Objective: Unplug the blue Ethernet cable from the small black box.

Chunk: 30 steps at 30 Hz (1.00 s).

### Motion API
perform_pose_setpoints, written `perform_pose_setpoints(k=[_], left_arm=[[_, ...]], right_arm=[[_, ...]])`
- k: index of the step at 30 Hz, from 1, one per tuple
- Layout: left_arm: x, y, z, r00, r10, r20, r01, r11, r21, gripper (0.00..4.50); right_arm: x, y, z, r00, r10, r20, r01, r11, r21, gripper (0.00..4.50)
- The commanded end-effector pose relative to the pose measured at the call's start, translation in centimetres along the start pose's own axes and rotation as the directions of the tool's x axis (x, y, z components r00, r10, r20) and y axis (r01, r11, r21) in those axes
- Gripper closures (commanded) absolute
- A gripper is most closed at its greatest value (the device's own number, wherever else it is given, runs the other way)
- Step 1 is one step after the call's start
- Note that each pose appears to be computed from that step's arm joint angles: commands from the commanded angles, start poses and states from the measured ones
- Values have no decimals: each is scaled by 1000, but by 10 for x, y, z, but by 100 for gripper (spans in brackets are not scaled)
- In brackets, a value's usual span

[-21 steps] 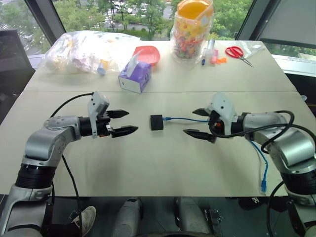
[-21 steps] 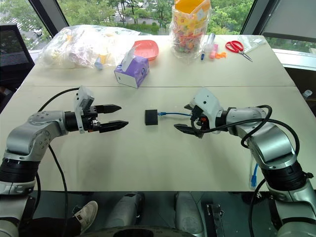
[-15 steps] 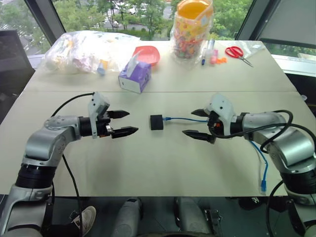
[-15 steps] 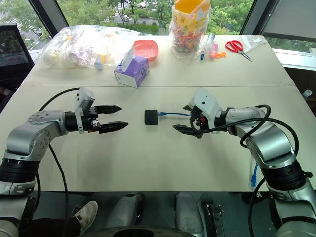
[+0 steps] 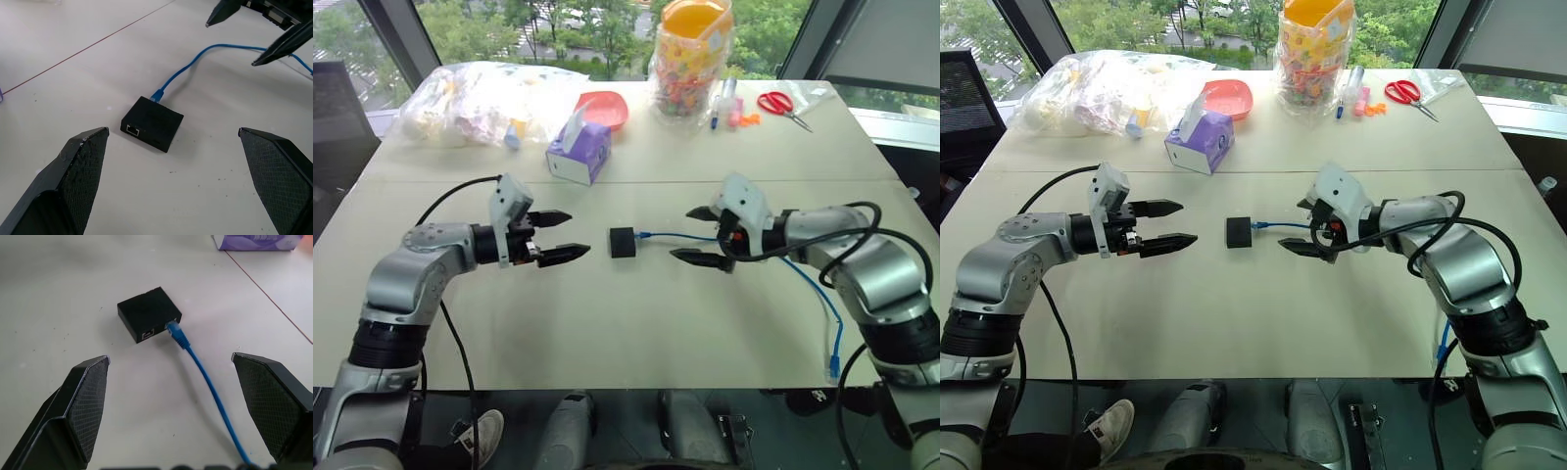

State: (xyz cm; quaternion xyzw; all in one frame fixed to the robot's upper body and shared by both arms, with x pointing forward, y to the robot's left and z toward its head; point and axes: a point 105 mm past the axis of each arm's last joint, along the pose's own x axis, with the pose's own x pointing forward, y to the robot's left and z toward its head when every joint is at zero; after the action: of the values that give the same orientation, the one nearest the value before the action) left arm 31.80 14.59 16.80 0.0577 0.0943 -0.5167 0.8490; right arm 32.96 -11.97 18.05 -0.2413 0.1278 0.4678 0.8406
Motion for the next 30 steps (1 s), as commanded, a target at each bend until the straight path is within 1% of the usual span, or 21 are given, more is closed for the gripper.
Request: perform_pose_setpoints(k=[1, 6, 9, 12, 18, 21, 25, 27, 30], left_arm=[[-1, -9, 8, 1000, -19, 21, 19, 999, 35, 4], [1, -11, 6, 999, -27, 22, 26, 999, 30, 4], [2, -12, 7, 999, -32, 24, 32, 999, 32, 4], [2, -13, 6, 999, -34, 22, 33, 999, 33, 4], [0, -17, 3, 1000, -21, 17, 21, 999, 35, 4], [-2, -19, 1, 1000, -16, 13, 15, 999, 32, 4], [-4, -19, 0, 1000, -5, 7, 5, 999, 34, 4], [-5, -19, 1, 1000, -1, 7, 0, 999, 35, 4], [-6, -19, 1, 1000, 3, 5, -3, 999, 36, 4]], right_arm=[[10, -10, 10, 1000, 18, -1, -18, 997, -73, 29], [43, -16, 16, 990, 125, -63, -133, 980, -147, 29], [54, -17, 17, 982, 167, -85, -179, 971, -157, 29], [82, -17, 7, 960, 210, -184, -243, 952, -186, 29], [108, -21, -10, 943, 186, -277, -260, 930, -259, 29], [115, -19, -16, 930, 188, -314, -284, 912, -296, 29], [122, -16, -17, 924, 210, -319, -305, 909, -285, 29], [121, -20, -19, 924, 187, -334, -295, 903, -311, 29], [117, -25, -21, 924, 179, -338, -288, 907, -307, 29]])
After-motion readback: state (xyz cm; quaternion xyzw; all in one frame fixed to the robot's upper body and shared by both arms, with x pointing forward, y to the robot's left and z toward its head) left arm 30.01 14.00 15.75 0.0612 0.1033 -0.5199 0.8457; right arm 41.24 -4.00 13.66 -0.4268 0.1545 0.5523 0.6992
